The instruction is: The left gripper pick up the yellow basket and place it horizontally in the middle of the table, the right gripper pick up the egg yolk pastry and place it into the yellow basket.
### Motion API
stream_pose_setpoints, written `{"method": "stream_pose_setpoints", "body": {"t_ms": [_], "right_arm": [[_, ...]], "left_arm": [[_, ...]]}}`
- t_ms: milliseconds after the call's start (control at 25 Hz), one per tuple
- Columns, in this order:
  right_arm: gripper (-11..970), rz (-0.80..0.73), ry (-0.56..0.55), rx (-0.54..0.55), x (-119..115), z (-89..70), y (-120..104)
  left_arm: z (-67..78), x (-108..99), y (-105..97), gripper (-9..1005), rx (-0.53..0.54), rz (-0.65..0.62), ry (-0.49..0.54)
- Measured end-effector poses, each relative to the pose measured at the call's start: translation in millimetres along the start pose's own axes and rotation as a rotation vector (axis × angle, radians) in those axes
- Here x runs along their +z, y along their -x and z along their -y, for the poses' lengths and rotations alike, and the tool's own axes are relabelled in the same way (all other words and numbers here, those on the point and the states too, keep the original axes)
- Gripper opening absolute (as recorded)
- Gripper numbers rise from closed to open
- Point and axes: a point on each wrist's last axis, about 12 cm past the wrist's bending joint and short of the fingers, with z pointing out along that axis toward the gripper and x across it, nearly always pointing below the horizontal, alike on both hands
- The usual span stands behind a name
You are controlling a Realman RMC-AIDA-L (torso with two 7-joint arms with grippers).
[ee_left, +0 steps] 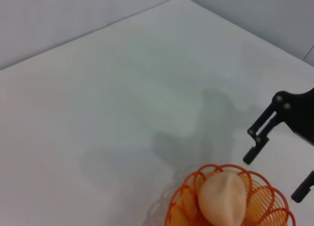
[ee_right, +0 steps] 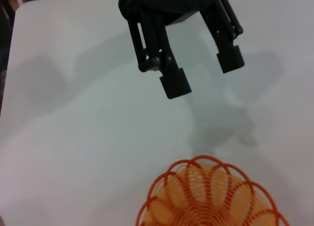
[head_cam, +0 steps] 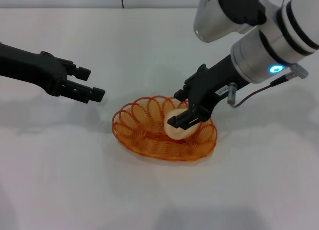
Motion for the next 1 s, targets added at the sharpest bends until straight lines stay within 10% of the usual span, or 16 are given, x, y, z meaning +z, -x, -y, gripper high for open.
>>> {"method": "stream_pose_setpoints", "body": {"t_ms": [360, 1000], "right_arm": [[717, 0.132, -0.108, 0.11, -48, 10.9, -46], [868, 0.251, -0.089, 0.17, -75, -3.2, -124]], "left_arm": [[-1.6, -6, -7, 845, 0.004, 0.01, 0.013], [2.5, -7, -21, 846, 0.048, 0.027, -0.014]]}}
